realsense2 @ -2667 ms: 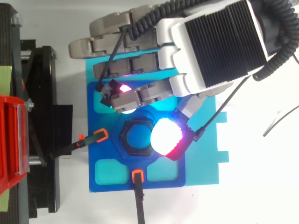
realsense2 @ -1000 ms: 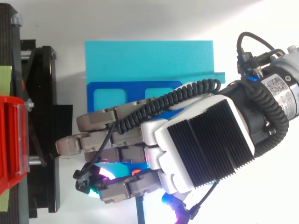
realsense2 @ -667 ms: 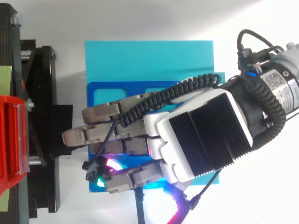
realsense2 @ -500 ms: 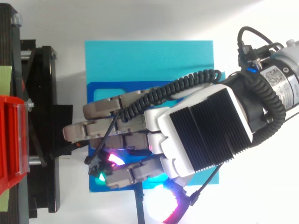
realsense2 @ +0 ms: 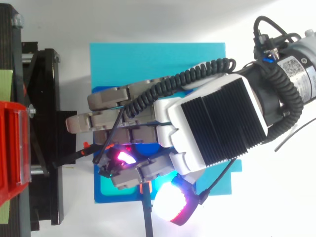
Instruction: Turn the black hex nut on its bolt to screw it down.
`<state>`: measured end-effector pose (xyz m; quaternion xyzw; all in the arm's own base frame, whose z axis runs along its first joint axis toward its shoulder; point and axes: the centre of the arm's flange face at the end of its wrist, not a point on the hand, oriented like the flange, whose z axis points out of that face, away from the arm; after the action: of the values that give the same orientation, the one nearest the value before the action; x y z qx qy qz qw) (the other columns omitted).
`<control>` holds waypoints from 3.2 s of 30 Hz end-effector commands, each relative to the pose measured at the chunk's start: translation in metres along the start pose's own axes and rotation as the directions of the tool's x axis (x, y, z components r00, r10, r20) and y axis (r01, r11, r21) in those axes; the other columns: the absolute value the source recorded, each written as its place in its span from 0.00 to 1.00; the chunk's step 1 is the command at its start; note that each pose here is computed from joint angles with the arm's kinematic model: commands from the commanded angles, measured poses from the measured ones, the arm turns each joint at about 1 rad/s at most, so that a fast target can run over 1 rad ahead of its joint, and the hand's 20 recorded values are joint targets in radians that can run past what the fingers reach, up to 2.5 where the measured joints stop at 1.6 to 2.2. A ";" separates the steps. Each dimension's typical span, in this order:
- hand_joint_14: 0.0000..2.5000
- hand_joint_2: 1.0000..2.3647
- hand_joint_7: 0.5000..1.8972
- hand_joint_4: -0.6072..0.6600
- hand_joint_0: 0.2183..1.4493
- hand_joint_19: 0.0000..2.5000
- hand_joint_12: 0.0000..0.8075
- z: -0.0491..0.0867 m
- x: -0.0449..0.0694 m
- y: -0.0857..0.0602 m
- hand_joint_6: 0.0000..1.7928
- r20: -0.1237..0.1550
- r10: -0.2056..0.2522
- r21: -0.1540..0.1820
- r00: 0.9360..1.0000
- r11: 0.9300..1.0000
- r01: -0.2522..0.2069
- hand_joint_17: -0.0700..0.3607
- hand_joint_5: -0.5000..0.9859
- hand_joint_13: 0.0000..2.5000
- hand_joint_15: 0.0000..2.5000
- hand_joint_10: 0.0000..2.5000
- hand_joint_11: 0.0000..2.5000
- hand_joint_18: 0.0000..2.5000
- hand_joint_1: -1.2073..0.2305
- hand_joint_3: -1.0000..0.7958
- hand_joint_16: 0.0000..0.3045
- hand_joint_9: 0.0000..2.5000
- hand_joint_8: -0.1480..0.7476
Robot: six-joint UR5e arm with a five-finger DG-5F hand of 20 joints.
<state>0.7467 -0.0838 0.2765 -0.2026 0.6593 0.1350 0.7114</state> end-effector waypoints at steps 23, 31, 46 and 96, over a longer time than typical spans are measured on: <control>0.00 0.00 0.61 0.51 0.25 0.12 0.42 -0.011 -0.002 -0.023 0.28 0.038 -0.043 0.029 0.998 0.999 0.042 0.40 0.31 0.13 0.00 0.00 0.00 0.14 0.69 0.28 0.15 0.30 0.46; 0.00 0.00 0.60 0.50 0.25 0.12 0.42 -0.021 -0.001 -0.035 0.28 0.038 -0.046 0.031 0.998 0.999 0.045 0.40 0.31 0.13 0.00 0.00 0.00 0.14 0.68 0.28 0.15 0.30 0.46; 0.00 0.00 0.60 0.50 0.26 0.12 0.41 -0.033 0.001 -0.047 0.28 0.034 -0.046 0.033 0.998 0.998 0.045 0.40 0.31 0.13 0.00 0.00 0.00 0.14 0.68 0.28 0.15 0.30 0.46; 0.00 0.00 0.51 0.49 0.25 0.12 0.42 0.000 0.015 0.007 0.28 0.041 -0.010 -0.007 0.999 1.000 0.011 0.40 0.30 0.12 0.00 0.00 0.00 0.13 0.69 0.28 0.15 0.29 0.45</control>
<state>0.7453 -0.0770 0.2614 -0.2058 0.6435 0.1397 0.7239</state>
